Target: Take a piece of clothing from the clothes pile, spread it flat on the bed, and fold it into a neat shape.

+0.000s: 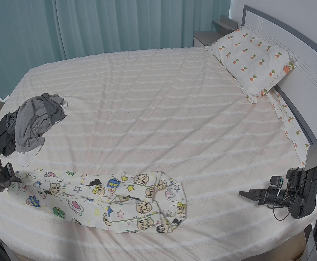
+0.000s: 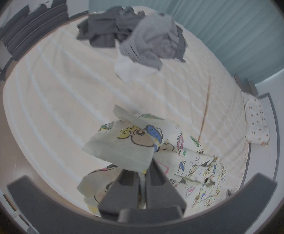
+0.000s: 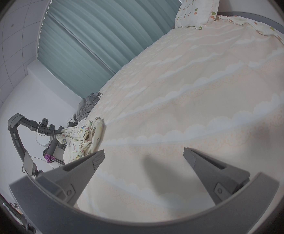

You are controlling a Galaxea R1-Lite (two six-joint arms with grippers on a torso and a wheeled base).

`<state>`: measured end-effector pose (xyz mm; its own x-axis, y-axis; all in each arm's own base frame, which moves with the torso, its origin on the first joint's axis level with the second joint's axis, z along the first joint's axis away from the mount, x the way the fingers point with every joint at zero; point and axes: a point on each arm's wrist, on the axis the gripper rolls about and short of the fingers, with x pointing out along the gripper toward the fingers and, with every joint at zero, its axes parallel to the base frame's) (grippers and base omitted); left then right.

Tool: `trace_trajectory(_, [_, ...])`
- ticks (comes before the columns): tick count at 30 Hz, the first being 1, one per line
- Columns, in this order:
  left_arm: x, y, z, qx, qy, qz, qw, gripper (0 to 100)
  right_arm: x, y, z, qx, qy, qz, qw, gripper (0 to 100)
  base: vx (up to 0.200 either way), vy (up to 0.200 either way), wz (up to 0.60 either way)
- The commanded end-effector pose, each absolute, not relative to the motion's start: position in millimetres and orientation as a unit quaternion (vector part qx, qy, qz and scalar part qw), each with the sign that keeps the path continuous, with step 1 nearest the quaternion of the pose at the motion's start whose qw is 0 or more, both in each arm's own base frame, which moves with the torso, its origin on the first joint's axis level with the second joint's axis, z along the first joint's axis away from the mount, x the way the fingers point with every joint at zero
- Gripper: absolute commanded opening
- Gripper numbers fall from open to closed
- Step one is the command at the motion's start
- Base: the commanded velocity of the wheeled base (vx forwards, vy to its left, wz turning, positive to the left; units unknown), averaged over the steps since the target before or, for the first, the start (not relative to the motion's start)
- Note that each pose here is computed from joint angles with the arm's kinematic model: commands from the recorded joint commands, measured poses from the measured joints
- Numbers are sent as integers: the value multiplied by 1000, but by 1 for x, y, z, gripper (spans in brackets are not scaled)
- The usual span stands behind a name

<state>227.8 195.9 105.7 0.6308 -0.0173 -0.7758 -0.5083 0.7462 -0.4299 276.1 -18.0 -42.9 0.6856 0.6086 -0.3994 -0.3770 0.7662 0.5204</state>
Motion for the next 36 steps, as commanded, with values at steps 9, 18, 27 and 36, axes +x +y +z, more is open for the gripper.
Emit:
trace_trajectory(9, [217,209,120,-327,408,150,839,0,277,-18,-42,201,281,277,897,100,0,0,0])
trace_trajectory(18, [221,93,150,-240,441,30,864,0,276,-18,-42,201,282,277,896,100,0,0,0])
trace_trajectory(27, [235,-44,155,-160,480,-41,862,0,276,-18,-42,197,281,278,897,100,0,0,0])
trace_trajectory(36, [263,-156,101,-108,485,-72,865,0,276,-18,-42,194,280,279,898,100,0,0,0])
